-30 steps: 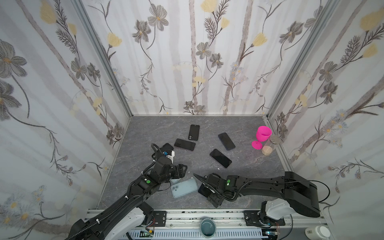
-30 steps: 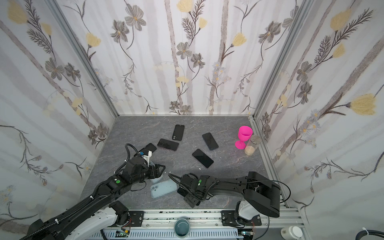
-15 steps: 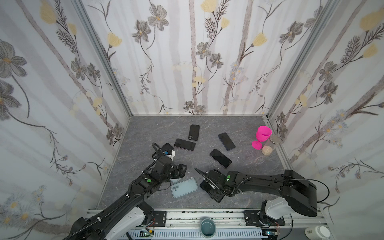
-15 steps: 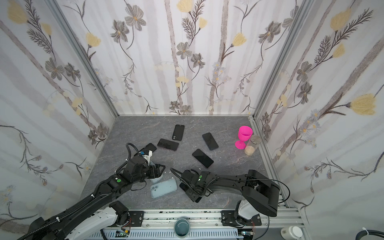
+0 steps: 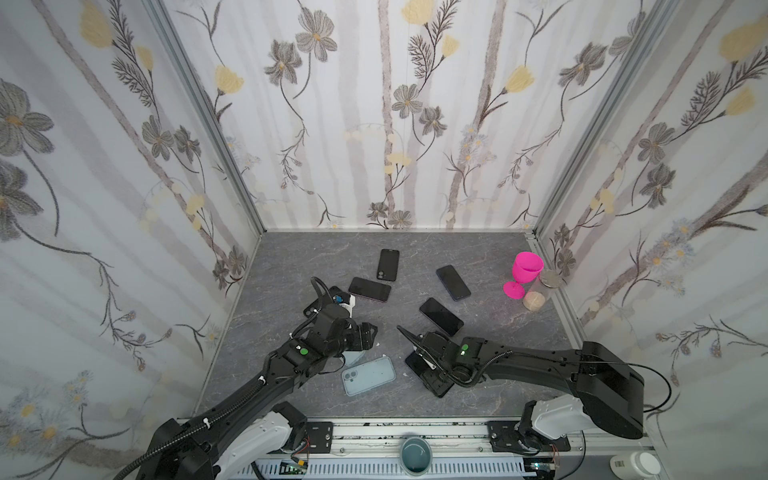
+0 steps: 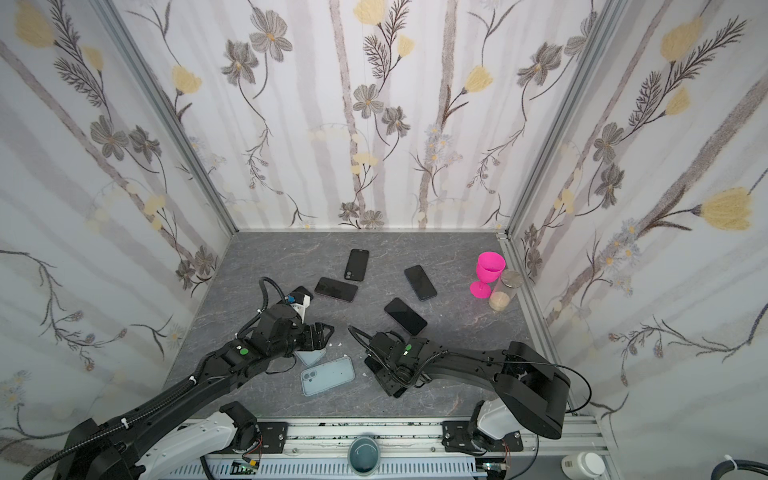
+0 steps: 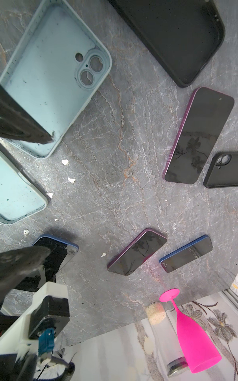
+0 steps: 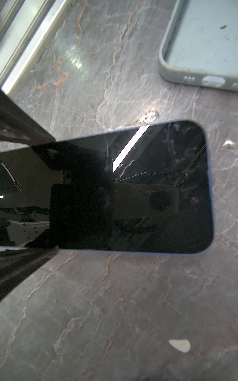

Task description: Put the phone into the phone case

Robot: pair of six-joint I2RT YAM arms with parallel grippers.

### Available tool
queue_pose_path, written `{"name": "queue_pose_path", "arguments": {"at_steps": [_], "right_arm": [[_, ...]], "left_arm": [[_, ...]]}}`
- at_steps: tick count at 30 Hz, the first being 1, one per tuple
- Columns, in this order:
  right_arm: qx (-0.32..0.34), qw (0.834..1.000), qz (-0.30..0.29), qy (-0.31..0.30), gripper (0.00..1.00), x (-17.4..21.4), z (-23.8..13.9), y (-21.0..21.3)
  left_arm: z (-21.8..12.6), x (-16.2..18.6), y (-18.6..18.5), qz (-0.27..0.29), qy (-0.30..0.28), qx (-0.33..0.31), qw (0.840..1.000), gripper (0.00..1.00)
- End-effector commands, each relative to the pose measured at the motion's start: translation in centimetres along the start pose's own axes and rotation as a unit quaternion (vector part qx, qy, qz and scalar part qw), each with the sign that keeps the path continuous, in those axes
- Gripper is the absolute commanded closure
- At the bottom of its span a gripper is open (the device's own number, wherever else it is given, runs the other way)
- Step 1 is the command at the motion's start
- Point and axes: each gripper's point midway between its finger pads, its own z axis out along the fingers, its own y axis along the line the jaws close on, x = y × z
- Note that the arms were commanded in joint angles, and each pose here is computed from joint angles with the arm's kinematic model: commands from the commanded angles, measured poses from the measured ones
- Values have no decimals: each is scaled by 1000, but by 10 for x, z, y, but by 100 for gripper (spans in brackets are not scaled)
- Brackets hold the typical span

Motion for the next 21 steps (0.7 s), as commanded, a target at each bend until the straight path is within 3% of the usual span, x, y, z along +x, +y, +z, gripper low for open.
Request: {"name": "queue_pose_path", "arguments": {"at_steps": [1,8,15,21], "right_arm": [[22,999,9,-33,47,-15,-12,-8],[43,992,0,-118,47,-54,-49,-16],[45,973,-31,-223,47,-99,-95,-17],[21,956,-59,-287,46,-120,-124,-6]], "left_arm": [[-1,-12,-14,11,-12,26,1000,22],[3,-21,-55,44,26,103,993,24],[-3,-34,-109,56,69,212,973,29],[-6,-36,-120,39,73,242,967,34]]}}
